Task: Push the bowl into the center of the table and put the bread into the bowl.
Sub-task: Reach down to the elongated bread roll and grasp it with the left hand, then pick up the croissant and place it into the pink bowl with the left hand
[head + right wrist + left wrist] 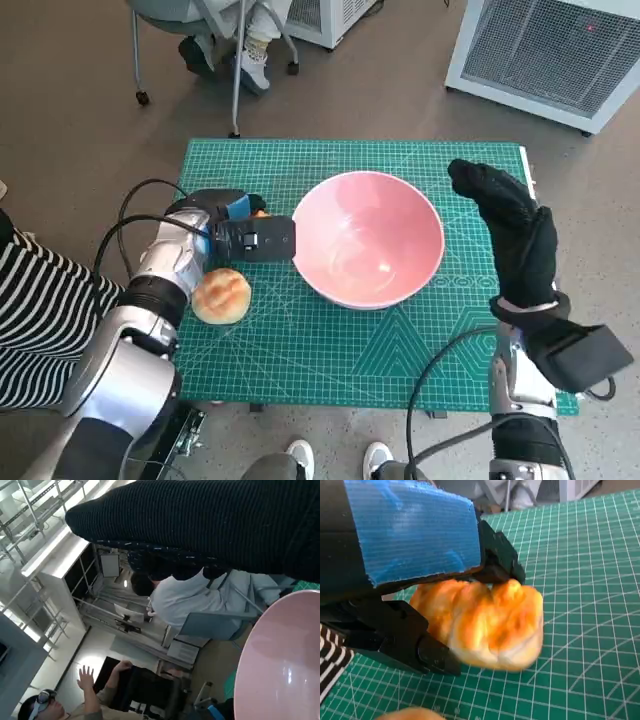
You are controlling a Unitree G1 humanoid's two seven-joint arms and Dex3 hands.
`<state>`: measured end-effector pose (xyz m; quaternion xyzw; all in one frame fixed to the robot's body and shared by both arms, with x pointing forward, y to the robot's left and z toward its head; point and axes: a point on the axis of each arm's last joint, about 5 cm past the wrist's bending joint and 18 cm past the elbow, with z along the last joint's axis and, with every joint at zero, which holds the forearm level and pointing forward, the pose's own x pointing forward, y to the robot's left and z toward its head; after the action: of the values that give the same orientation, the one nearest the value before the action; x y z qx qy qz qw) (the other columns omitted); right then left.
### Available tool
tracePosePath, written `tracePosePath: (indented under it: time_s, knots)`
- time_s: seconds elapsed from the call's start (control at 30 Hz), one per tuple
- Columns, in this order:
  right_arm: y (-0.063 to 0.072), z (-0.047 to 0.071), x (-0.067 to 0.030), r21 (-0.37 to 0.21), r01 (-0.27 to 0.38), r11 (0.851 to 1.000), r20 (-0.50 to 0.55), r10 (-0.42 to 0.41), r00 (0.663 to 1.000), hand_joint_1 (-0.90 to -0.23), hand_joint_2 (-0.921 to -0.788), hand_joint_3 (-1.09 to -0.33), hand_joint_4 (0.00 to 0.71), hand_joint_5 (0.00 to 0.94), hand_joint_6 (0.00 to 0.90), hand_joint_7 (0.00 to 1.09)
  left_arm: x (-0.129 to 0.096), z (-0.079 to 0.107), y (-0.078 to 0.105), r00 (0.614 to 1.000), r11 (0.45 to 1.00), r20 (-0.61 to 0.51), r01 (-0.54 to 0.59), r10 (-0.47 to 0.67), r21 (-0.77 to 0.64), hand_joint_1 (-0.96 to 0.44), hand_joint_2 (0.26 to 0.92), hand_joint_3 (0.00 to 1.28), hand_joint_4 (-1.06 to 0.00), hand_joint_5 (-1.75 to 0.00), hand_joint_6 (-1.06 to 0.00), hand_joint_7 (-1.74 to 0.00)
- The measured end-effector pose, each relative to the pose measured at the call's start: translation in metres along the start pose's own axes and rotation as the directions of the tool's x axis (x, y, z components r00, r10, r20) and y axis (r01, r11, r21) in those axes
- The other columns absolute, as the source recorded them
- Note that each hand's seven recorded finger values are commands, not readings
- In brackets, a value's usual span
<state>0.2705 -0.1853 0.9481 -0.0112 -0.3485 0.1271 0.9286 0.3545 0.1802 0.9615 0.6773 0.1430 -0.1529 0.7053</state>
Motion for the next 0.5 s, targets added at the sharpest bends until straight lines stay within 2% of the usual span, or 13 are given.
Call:
tracePosePath:
  time_s: [0.07,0.17,0.5]
  knots:
    - [0.0,0.0001,-0.0002,0.0,0.0,1.0,0.0,0.0,1.0,-0.664,-0.921,-0.795,0.144,0.002,-0.001,0.53,0.0001,0.0,-0.0011,1.0,1.0,0.003,-0.017,0.017,0.018,0.09,0.914,0.08,-0.67,-1.22,-0.6,-0.89]
    - [0.0001,0.0,-0.0006,0.0,0.002,1.0,-0.002,-0.002,1.0,-0.662,-0.921,-0.796,0.144,0.002,-0.001,0.53,0.0001,-0.0002,-0.0028,0.999,0.998,0.008,-0.037,0.037,0.045,0.03,0.918,0.08,-0.68,-1.27,-0.62,-0.99]
    - [0.0021,-0.0006,-0.0006,0.005,0.004,1.0,-0.004,-0.004,1.0,-0.66,-0.921,-0.8,0.143,0.001,-0.001,0.53,-0.0002,-0.0037,-0.0056,0.996,0.994,0.016,-0.083,0.083,0.063,0.0,0.92,0.06,-0.69,-1.28,-0.65,-1.03]
